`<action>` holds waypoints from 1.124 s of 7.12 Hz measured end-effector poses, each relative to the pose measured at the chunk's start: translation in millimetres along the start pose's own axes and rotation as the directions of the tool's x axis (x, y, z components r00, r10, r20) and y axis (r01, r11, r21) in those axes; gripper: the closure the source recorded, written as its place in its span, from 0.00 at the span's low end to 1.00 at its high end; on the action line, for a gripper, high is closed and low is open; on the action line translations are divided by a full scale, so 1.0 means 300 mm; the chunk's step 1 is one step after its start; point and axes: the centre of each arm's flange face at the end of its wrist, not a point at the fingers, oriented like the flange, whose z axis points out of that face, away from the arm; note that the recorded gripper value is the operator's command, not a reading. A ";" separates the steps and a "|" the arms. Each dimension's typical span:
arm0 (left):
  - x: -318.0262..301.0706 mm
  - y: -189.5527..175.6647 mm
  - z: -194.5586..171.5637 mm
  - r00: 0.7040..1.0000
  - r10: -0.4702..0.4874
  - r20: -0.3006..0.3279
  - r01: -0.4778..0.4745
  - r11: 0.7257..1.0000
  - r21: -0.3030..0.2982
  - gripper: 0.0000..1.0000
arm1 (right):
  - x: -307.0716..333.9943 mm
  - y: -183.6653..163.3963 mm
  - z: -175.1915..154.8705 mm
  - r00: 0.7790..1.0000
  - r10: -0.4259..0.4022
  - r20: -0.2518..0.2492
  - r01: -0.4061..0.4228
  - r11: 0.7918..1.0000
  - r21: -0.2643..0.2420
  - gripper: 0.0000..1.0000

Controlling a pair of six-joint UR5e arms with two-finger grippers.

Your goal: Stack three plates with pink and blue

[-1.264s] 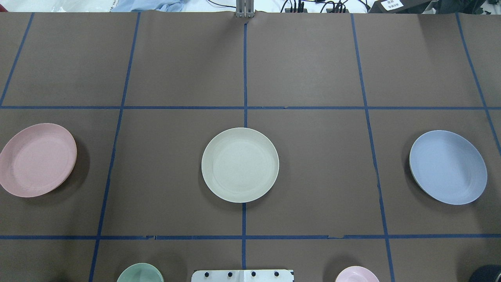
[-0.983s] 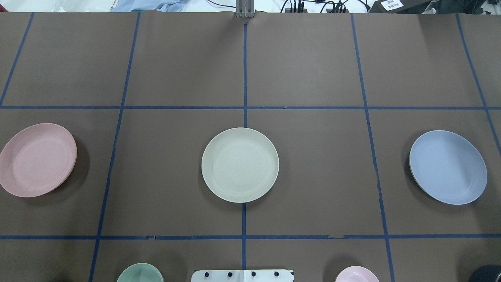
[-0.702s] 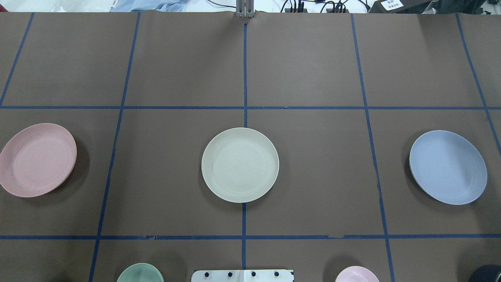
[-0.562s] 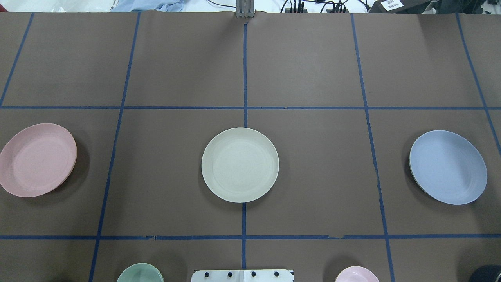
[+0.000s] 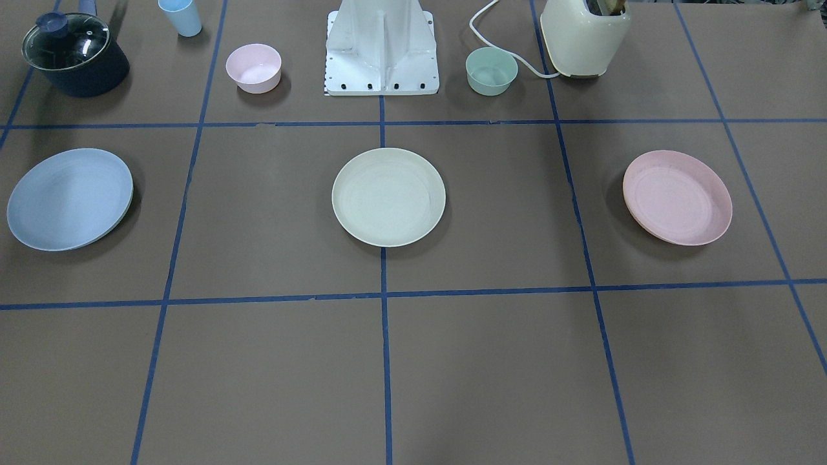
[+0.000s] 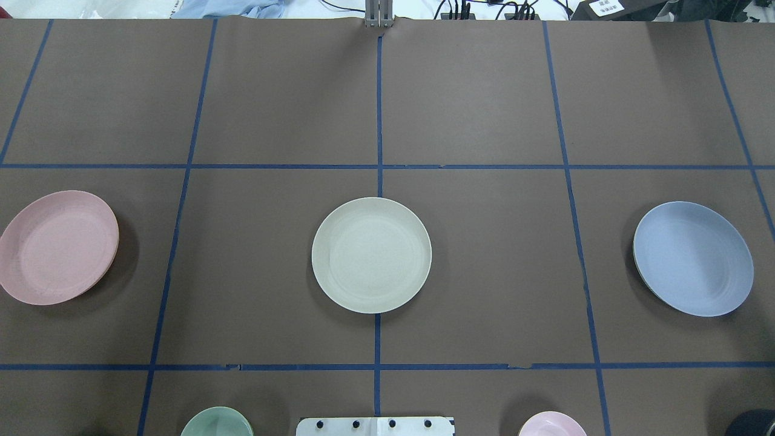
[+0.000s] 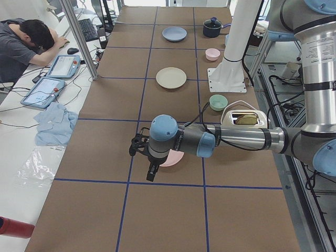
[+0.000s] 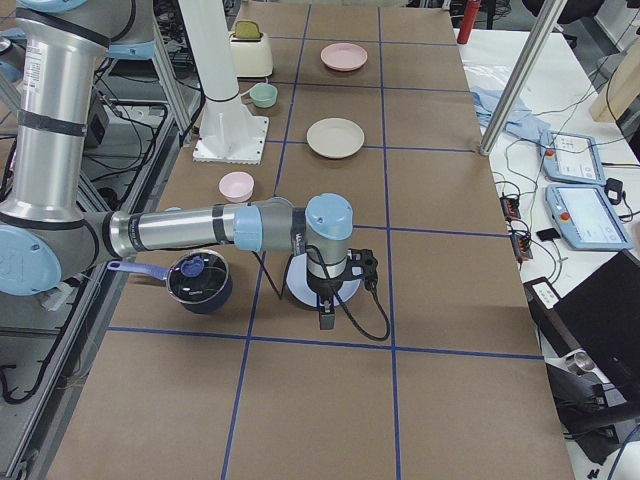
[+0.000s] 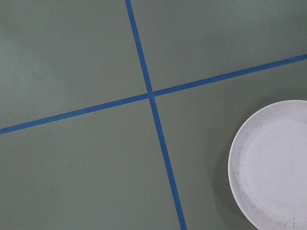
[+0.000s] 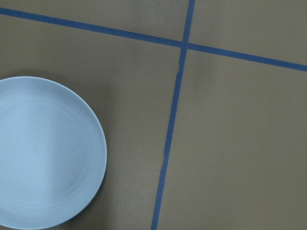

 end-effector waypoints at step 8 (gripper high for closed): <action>0.060 -0.240 -0.076 0.966 0.253 0.062 -0.260 0.933 0.250 0.00 | -0.161 -0.224 -0.138 0.971 -0.237 0.035 0.221 0.941 0.257 0.00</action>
